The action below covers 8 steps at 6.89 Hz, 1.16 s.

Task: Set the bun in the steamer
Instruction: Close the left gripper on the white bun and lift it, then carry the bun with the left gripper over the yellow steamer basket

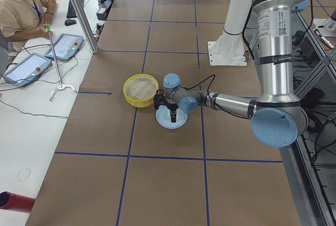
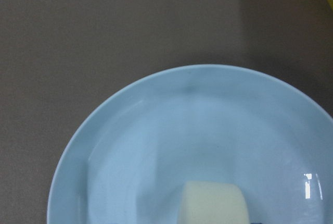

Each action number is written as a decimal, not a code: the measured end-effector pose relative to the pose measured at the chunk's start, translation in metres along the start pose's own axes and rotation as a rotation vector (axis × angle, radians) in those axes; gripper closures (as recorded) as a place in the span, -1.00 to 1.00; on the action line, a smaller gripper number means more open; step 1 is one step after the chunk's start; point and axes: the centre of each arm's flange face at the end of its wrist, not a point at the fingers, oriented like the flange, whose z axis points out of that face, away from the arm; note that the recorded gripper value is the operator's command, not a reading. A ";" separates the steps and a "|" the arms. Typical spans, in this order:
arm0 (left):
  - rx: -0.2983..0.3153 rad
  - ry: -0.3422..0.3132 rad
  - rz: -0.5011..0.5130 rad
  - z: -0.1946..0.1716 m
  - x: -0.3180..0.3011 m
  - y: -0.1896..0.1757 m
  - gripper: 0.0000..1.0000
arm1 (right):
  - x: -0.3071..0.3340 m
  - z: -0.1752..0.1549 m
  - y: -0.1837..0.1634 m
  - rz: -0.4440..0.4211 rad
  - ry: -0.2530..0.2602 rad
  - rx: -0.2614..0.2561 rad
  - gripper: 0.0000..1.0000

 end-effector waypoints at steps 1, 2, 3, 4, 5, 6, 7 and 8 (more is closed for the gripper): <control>0.001 0.002 0.001 -0.001 0.001 0.000 0.11 | 0.000 0.000 0.000 0.000 0.000 0.000 -1.00; 0.002 0.004 0.002 -0.002 0.003 0.000 0.25 | 0.000 0.000 0.000 0.000 0.000 0.000 -1.00; 0.003 0.007 0.003 -0.004 0.005 0.000 0.26 | 0.000 0.000 0.000 0.000 0.000 0.000 -1.00; 0.006 0.013 0.005 -0.008 0.007 0.000 0.26 | 0.000 0.000 0.000 0.000 0.000 0.000 -1.00; 0.016 0.027 0.011 -0.016 0.013 0.000 0.26 | 0.000 0.000 0.000 0.000 0.000 0.000 -1.00; 0.036 0.049 0.014 -0.032 0.020 -0.002 0.26 | 0.000 0.000 0.000 0.000 0.000 0.000 -1.00; 0.069 0.064 -0.001 -0.059 0.024 -0.011 0.24 | 0.000 0.000 0.000 0.000 0.000 0.000 -1.00; 0.116 0.077 -0.030 -0.093 0.032 -0.032 0.24 | 0.000 0.000 0.000 0.000 0.000 0.000 -1.00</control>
